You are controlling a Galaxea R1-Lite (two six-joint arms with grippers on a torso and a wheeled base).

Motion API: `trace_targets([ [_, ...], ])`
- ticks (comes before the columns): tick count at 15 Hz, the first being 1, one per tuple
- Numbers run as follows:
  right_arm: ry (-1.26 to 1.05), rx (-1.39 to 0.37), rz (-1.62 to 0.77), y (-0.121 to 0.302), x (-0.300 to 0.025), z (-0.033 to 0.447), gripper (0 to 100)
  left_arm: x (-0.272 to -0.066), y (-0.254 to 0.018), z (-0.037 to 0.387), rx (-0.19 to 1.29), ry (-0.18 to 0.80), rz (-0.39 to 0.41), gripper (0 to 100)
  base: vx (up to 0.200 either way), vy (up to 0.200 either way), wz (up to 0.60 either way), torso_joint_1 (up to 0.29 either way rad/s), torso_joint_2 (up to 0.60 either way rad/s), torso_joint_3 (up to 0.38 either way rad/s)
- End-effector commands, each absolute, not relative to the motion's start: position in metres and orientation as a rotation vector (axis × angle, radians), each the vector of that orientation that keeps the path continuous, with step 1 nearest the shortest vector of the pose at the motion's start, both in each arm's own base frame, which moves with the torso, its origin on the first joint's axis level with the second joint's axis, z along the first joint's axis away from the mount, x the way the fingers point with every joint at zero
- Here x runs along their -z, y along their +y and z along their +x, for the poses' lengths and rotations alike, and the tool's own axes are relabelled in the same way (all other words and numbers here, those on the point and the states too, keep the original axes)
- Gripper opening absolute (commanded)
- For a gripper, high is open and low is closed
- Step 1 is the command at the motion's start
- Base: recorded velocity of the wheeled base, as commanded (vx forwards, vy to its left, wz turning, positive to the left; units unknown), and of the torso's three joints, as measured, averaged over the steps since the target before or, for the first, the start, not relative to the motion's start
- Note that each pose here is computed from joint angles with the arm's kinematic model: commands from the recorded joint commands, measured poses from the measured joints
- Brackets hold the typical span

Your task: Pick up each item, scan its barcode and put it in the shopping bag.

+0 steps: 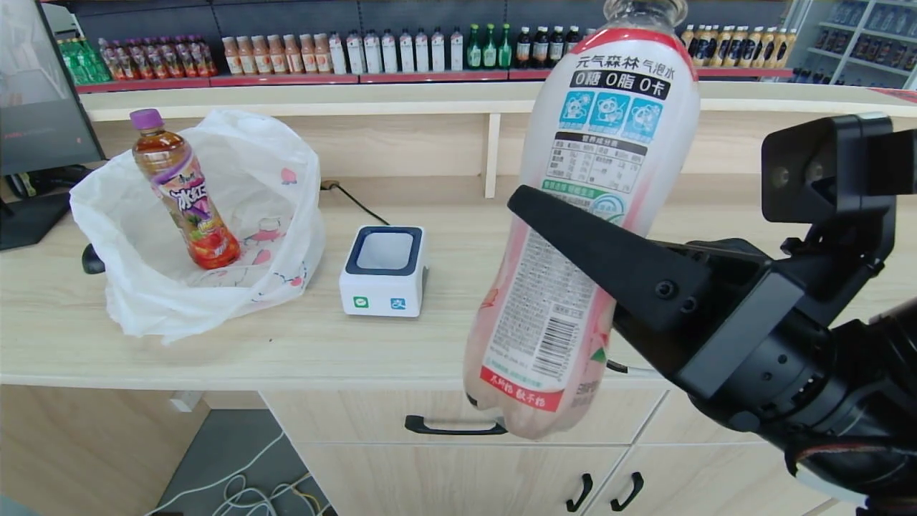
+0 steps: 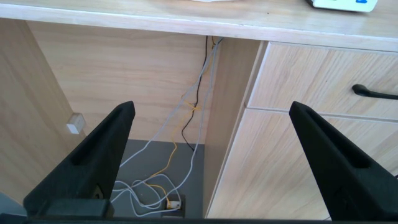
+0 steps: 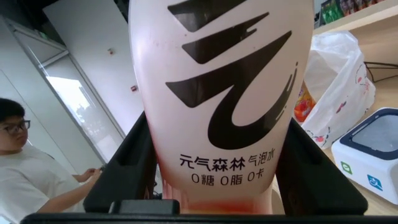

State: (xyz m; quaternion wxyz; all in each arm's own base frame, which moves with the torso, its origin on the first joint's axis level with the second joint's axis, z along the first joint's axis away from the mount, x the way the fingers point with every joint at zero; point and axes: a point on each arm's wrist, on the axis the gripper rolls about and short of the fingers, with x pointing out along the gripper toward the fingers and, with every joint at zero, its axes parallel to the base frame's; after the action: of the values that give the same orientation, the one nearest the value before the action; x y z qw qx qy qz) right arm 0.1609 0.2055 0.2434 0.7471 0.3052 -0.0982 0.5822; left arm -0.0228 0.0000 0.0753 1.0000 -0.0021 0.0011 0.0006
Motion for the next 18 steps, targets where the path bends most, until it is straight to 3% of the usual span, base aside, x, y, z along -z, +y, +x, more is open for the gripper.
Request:
trace_targets([
  [1, -0.222, -1.280, 0.662, 0.206, -0.244, 0.159, 0, -0.075, 0.000, -0.023, -0.002, 0.002, -0.005, 100, 0.000, 0.000, 0.00, 0.000, 0.00, 0.000],
  [8, -0.232, -1.295, 0.642, 0.208, -0.244, 0.152, 0, -0.075, 0.000, -0.023, -0.002, 0.002, -0.005, 100, 0.000, 0.000, 0.00, 0.000, 0.00, 0.000],
  [12, -0.221, -1.262, 0.534, 0.204, -0.226, 0.149, 0, -0.075, 0.000, -0.023, -0.002, 0.002, -0.005, 100, 0.000, 0.000, 0.00, 0.000, 0.00, 0.000],
  [18, -0.299, -1.052, 0.437, 0.188, -0.222, 0.154, 0, -0.075, 0.000, -0.023, 0.000, 0.002, 0.000, 100, 0.000, 0.000, 0.00, 0.000, 0.00, 0.000],
])
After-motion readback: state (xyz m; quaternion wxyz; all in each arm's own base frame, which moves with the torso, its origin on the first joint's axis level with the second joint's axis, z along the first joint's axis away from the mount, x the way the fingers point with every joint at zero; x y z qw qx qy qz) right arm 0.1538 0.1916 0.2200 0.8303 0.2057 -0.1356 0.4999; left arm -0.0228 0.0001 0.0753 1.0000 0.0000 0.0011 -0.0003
